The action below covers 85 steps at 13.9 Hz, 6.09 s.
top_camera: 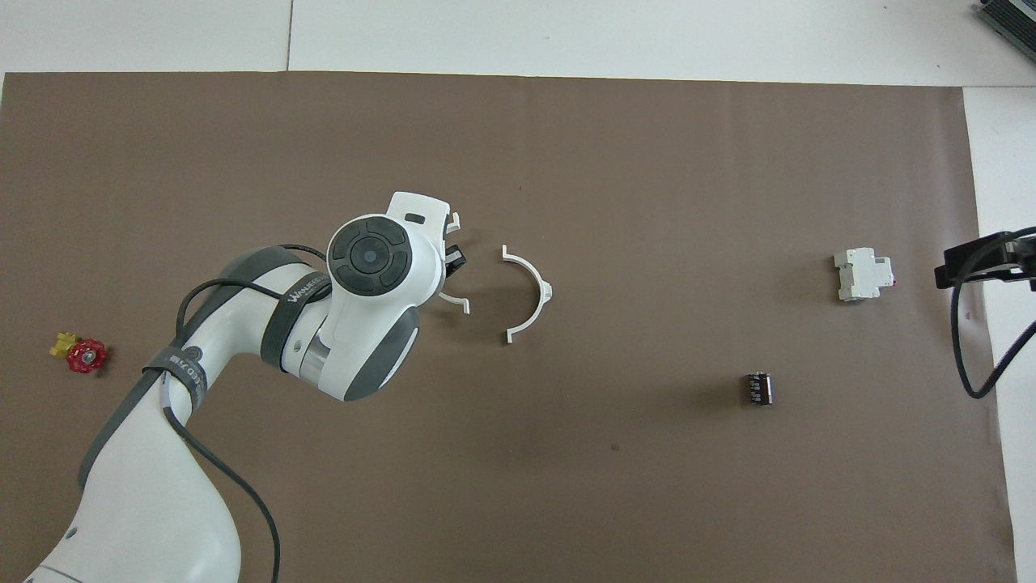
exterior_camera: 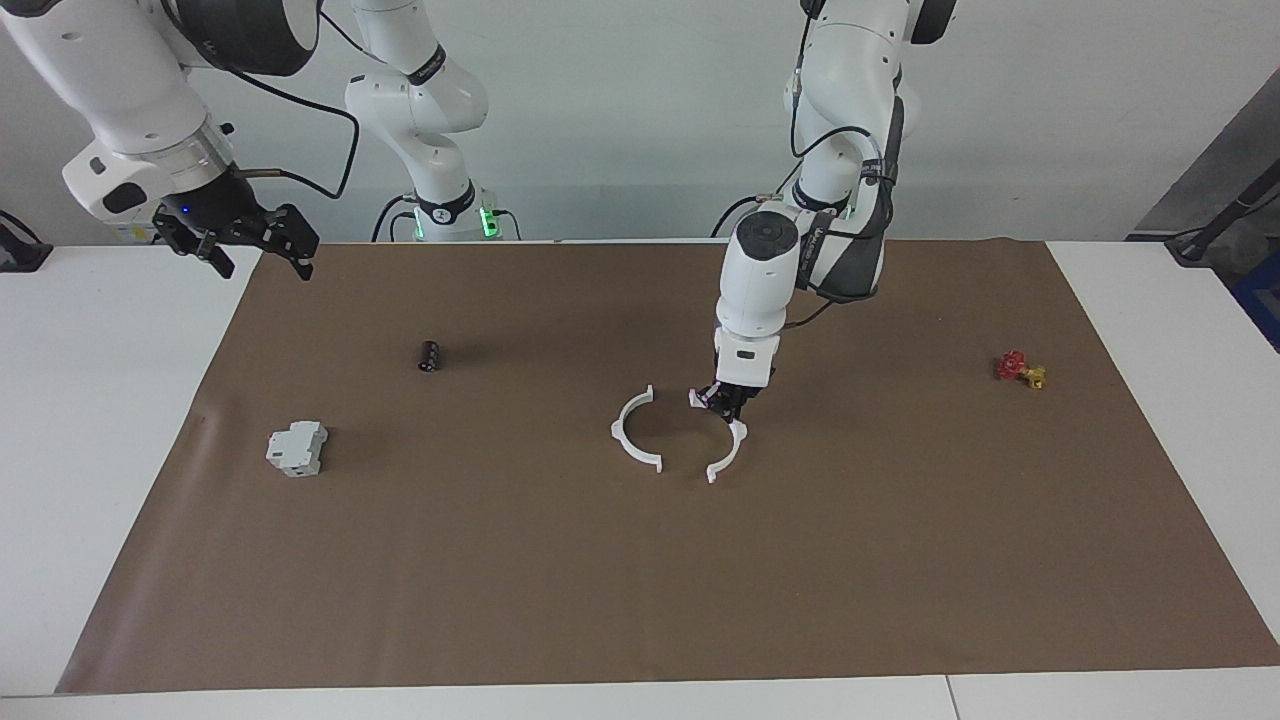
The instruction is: Assemble drain pipe with both arms
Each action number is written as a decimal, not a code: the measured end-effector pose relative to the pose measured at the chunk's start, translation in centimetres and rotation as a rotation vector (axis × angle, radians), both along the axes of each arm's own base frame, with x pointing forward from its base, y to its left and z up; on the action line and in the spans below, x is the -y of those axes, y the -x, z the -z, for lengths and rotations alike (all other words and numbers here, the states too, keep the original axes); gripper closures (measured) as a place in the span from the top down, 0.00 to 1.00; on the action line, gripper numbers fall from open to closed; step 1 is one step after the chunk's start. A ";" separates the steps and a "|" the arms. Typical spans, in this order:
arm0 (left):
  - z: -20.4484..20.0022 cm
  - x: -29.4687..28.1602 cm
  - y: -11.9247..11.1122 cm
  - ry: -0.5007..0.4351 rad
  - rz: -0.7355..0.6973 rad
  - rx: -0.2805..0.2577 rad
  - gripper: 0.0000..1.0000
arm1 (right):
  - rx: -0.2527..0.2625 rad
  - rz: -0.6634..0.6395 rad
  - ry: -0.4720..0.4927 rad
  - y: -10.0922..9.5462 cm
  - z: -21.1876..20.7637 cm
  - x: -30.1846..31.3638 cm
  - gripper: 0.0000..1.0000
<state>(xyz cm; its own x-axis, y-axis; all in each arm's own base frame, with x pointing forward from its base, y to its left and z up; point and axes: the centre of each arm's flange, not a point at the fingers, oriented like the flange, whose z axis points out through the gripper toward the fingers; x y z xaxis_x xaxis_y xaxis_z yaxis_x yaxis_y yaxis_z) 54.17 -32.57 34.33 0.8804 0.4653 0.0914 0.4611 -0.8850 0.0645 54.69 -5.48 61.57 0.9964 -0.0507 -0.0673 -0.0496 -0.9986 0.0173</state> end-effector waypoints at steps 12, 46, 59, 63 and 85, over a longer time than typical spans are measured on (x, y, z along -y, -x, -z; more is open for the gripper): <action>2.8 4.4 2.9 -0.038 0.047 -0.032 0.07 | 0.000 0.000 0.000 0.0 0.0 0.0 1.00; 3.1 6.0 4.1 -0.037 0.059 -0.009 1.00 | -0.001 0.000 0.000 0.0 0.1 0.0 1.00; -7.1 -5.8 -0.1 -0.167 0.142 -0.031 1.00 | -0.001 0.000 0.000 0.0 0.1 0.0 1.00; -9.4 -13.2 -2.1 -0.189 0.222 -0.063 1.00 | -0.001 0.000 0.000 0.0 0.1 0.0 1.00; -24.3 -32.9 4.0 -0.118 0.464 -0.141 1.00 | -0.001 0.000 0.000 0.0 0.1 0.0 1.00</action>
<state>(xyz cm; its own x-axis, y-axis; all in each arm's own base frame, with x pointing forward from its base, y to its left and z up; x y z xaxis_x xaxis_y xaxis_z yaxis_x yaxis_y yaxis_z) 50.17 0.34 58.68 0.9998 0.0150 -0.0148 0.0137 -0.9965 -0.0829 54.70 -5.45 61.47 0.9964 -0.0503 -0.0684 -0.0492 -0.9986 0.0173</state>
